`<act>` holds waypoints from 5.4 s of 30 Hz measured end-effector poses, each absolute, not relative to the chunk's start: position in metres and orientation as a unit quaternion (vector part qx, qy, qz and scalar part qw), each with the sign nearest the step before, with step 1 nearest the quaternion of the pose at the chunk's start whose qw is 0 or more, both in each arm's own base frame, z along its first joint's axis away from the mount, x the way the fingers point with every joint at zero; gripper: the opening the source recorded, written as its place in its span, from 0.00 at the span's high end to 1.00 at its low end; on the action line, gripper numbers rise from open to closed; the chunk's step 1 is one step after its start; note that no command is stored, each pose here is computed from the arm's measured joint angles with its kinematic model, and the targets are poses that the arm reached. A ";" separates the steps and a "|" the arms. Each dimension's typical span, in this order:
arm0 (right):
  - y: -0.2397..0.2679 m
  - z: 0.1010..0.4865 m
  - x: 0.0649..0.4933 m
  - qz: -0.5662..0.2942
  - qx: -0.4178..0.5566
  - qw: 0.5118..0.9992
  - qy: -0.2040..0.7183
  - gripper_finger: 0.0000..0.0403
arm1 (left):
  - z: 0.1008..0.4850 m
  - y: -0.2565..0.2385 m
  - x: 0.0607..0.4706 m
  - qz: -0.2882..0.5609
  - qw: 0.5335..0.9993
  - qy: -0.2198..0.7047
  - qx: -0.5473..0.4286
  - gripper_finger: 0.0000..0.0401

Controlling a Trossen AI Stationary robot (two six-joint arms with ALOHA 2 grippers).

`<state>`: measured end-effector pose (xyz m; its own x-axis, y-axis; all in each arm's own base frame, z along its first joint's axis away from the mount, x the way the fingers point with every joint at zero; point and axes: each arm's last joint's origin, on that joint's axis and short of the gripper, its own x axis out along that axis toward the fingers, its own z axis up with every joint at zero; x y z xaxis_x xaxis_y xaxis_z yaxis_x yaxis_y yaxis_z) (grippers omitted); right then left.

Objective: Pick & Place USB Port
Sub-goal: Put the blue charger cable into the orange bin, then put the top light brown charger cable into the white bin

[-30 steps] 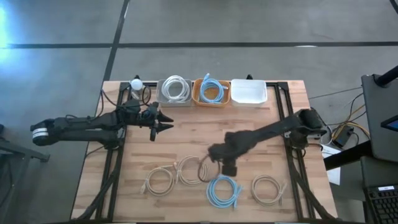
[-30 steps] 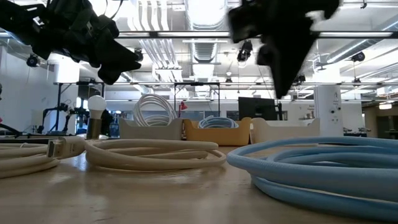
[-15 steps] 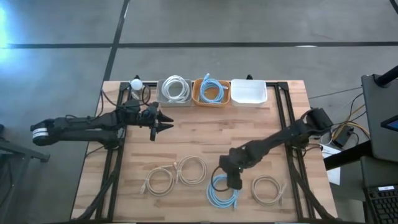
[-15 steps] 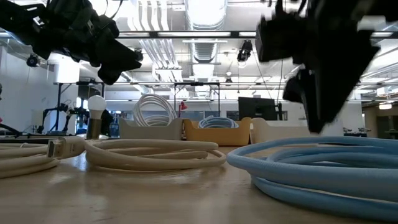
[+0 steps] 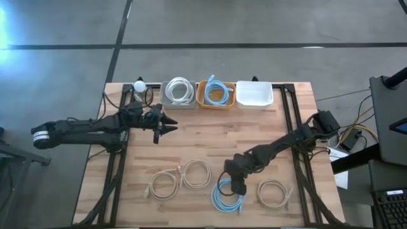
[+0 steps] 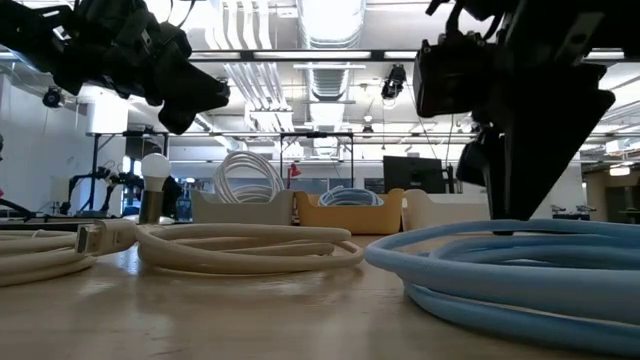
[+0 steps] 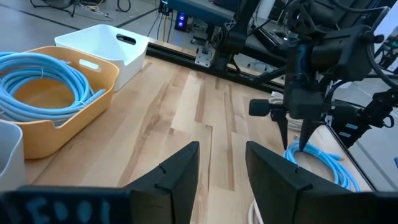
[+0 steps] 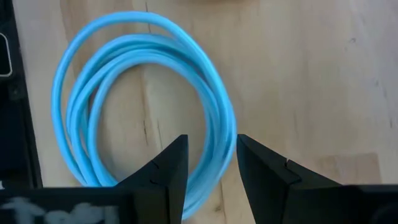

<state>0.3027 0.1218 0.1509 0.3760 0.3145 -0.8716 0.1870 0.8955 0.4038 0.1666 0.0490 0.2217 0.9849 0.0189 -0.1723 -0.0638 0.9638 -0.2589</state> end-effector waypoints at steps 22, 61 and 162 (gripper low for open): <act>0.118 0.141 0.298 0.020 0.197 0.818 0.541 0.73 | 0.222 0.049 0.167 0.021 0.987 0.085 -0.133 0.61; 0.094 0.129 0.299 -0.068 0.095 0.865 0.488 0.85 | 0.222 0.049 0.167 0.021 0.988 0.085 -0.130 0.61; -0.006 0.174 0.367 -0.269 0.123 0.940 0.173 0.65 | 0.220 0.050 0.167 0.035 0.988 0.089 -0.119 0.61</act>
